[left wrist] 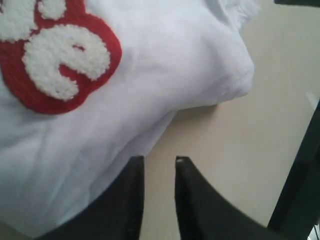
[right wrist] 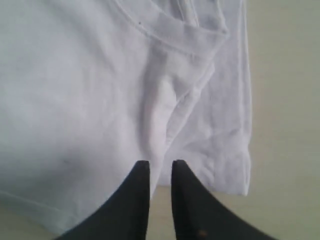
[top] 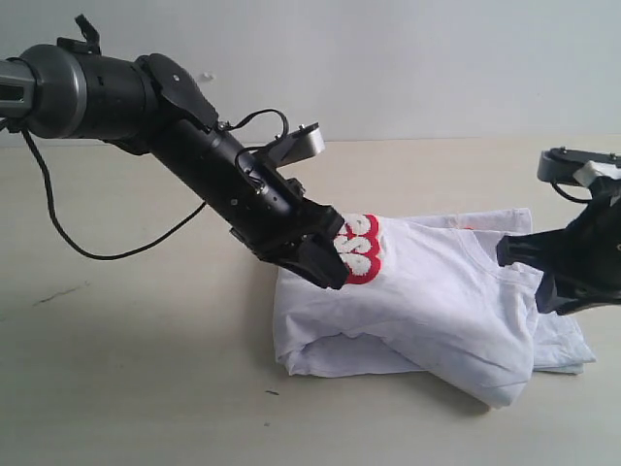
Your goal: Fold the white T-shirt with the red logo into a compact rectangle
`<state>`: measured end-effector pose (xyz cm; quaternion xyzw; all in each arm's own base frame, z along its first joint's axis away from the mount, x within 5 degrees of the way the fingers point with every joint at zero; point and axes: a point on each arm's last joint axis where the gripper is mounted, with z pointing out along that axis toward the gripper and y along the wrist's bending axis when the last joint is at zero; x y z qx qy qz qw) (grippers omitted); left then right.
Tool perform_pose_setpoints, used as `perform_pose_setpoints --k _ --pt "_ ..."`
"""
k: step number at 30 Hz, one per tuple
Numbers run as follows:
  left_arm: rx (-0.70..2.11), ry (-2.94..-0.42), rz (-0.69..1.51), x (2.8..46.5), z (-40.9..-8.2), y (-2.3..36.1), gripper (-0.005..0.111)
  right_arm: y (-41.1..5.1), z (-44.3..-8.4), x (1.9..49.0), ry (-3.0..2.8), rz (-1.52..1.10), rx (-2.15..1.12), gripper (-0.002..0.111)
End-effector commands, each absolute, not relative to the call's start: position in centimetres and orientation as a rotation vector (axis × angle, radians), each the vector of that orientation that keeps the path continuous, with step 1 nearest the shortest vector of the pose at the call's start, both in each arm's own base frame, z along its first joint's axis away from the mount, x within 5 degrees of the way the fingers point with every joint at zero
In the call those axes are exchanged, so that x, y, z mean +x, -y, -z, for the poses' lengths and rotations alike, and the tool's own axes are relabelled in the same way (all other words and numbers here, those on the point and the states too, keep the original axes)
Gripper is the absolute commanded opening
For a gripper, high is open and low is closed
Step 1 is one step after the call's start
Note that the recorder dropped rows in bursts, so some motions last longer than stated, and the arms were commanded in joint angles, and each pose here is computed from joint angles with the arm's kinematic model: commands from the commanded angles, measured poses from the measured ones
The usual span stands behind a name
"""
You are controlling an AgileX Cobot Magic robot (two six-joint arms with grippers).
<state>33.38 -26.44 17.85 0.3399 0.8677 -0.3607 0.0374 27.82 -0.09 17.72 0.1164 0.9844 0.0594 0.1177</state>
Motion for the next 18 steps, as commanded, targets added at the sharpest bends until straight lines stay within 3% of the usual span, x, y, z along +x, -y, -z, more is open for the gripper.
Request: perform_pose_setpoints --k 1,3,5,11,18 --pt "1.073 -2.616 1.121 33.3 -18.1 27.0 0.032 -0.3 -16.2 27.1 -2.816 -0.327 0.459 0.039" --pt "1.066 -2.613 1.119 33.4 -18.1 27.0 0.045 -0.8 -15.9 27.1 -2.779 -0.408 0.482 0.049" --pt "1.069 -2.615 1.121 33.3 -18.1 27.0 0.052 -0.8 -15.6 27.0 -2.800 -0.414 0.481 0.051" --pt "1.069 -2.615 1.121 33.3 -18.1 27.0 0.052 -1.0 -13.2 25.0 -2.917 -0.421 0.493 0.051" --pt "1.057 -2.610 1.120 33.4 -18.1 27.0 0.052 -2.4 -13.2 25.2 -2.837 -0.654 0.526 0.055"
